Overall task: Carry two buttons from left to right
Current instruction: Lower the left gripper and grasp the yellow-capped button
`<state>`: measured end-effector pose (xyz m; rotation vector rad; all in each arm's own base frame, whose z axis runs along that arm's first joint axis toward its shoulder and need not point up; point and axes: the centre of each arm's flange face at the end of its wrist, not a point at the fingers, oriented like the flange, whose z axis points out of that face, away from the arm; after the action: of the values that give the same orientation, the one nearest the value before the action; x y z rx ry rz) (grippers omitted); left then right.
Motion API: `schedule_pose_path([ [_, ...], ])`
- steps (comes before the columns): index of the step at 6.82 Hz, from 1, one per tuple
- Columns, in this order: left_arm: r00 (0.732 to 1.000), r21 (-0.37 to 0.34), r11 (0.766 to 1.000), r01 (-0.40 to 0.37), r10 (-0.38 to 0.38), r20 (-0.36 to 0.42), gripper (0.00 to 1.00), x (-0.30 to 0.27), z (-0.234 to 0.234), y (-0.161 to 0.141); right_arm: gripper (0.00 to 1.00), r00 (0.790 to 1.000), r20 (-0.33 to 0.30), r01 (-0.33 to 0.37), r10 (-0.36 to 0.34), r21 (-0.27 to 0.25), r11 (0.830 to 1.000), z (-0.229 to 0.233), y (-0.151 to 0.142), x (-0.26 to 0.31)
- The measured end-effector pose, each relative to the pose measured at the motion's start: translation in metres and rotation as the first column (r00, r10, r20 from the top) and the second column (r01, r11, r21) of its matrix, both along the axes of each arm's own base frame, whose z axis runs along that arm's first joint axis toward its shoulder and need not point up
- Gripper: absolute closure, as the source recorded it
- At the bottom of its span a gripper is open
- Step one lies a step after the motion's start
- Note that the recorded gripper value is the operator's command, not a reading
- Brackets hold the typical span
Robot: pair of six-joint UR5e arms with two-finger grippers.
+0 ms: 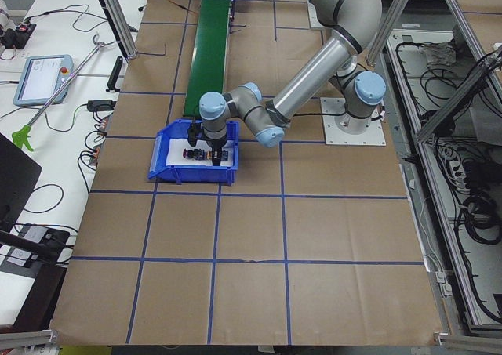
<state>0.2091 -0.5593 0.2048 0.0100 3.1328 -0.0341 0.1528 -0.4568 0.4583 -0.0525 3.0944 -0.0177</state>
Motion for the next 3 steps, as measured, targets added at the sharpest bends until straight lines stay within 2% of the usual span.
schedule_pose_path([
  [1, 1.000, -0.005, 1.000, 0.000, 0.000, 0.001, 0.76, -0.0001, 0.0025, 0.0001, 0.00, 1.000, 0.000, 0.000, 0.000, 0.000, 1.000, 0.0001, 0.0000, 0.0000],
  [2, 1.000, -0.007, 1.000, -0.001, 0.001, 0.002, 0.89, 0.0000, 0.0043, 0.0000, 0.00, 1.000, 0.000, 0.000, 0.000, 0.000, 1.000, 0.0001, 0.0000, 0.0000],
  [3, 1.000, -0.009, 1.000, -0.001, 0.001, 0.003, 0.92, 0.0006, 0.0066, -0.0011, 0.00, 1.000, -0.001, 0.000, 0.000, 0.000, 1.000, 0.0002, 0.0000, -0.0001],
])
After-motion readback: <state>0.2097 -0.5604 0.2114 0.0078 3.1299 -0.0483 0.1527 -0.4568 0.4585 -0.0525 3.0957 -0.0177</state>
